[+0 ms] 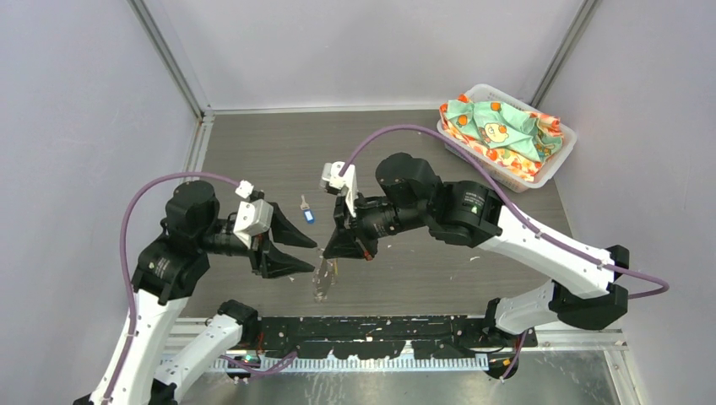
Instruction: Put the keys on the keyring
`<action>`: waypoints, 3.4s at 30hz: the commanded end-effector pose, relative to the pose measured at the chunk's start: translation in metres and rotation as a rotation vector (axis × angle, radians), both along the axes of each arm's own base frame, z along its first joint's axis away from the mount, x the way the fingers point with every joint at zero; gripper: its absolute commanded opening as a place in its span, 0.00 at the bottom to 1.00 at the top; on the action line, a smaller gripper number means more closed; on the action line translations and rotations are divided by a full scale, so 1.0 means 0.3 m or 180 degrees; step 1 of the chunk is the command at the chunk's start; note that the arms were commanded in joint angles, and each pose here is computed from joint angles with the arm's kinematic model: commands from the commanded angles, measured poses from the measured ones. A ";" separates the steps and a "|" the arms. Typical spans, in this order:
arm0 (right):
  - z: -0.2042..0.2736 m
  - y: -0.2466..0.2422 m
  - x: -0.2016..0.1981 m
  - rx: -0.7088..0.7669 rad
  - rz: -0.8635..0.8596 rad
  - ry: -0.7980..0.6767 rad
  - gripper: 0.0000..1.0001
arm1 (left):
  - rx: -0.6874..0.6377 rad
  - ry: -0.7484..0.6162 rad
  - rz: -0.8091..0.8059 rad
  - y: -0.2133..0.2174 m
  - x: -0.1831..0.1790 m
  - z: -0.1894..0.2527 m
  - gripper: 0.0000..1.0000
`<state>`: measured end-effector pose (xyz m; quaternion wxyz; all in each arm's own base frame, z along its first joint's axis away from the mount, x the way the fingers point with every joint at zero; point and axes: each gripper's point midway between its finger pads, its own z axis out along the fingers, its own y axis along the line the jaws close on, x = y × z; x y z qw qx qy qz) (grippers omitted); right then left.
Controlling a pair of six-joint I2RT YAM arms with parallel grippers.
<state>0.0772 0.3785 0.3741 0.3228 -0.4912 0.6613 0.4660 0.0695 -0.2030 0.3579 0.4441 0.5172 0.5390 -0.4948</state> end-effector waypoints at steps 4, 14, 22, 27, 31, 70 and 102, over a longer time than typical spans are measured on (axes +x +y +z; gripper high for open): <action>0.009 -0.029 -0.029 -0.0227 0.0187 0.0016 0.01 | 0.0046 -0.0046 -0.0364 0.002 -0.045 0.022 0.46; 0.001 -0.003 -0.037 -0.0348 0.0297 0.0100 0.01 | 0.0141 0.0024 -0.0272 -0.010 0.006 -0.013 0.40; -0.009 0.017 -0.040 -0.0445 0.0356 0.0157 0.01 | 0.0132 0.0119 -0.0364 -0.022 0.008 -0.015 0.28; -0.014 0.030 -0.037 -0.0476 0.0373 0.0165 0.01 | 0.0159 0.0161 -0.0417 -0.026 -0.004 -0.027 0.17; -0.020 0.040 -0.037 -0.0515 0.0402 0.0184 0.01 | 0.0283 0.0095 -0.0410 -0.031 -0.003 -0.053 0.03; 0.171 -0.041 0.012 0.1138 -0.0097 -0.0265 0.32 | -0.0609 0.0222 -0.0198 -0.064 -0.018 0.183 0.00; 0.094 -0.088 0.012 0.0558 -0.0226 -0.0045 0.01 | -0.0097 0.0022 -0.0145 -0.041 -0.003 0.008 0.35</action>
